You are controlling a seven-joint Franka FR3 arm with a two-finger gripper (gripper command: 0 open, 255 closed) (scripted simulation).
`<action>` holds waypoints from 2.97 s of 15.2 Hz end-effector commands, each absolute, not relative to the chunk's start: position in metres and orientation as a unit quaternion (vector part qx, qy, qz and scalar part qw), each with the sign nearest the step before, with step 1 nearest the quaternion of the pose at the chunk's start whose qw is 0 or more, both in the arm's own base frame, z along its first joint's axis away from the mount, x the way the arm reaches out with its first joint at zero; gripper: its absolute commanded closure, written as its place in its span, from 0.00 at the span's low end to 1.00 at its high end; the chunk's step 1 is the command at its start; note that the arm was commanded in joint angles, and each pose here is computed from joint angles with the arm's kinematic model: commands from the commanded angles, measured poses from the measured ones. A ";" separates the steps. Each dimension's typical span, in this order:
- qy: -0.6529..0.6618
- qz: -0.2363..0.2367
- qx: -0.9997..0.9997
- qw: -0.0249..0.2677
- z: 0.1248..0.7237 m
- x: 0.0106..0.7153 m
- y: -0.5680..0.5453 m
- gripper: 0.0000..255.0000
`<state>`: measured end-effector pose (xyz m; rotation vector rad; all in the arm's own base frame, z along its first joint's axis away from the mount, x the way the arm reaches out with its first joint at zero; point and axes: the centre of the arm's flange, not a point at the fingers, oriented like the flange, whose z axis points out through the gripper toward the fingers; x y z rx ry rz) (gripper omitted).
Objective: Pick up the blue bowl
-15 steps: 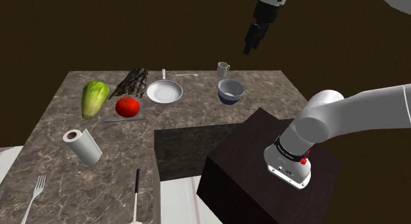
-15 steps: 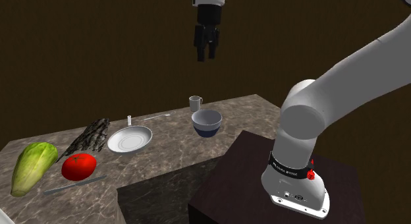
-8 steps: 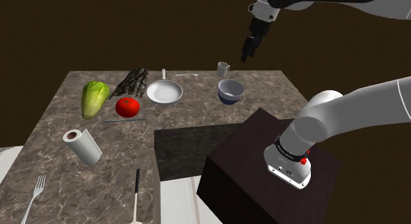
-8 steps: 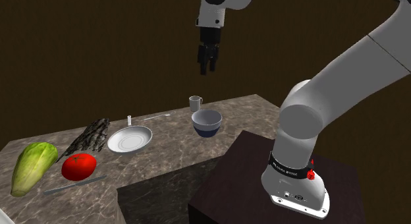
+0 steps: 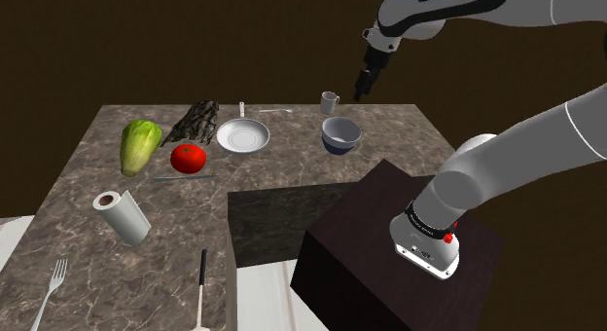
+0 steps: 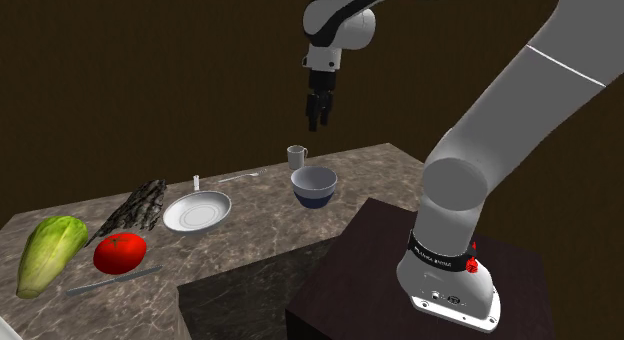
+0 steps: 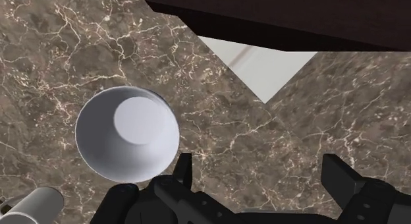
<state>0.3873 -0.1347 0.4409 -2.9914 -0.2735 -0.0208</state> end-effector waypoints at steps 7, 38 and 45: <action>-0.097 -0.007 -0.992 0.076 0.365 0.423 -0.202 0.00; -0.112 -0.007 -0.989 0.096 0.128 0.512 -0.364 1.00; -0.112 -0.007 -0.989 0.096 0.129 0.512 -0.365 1.00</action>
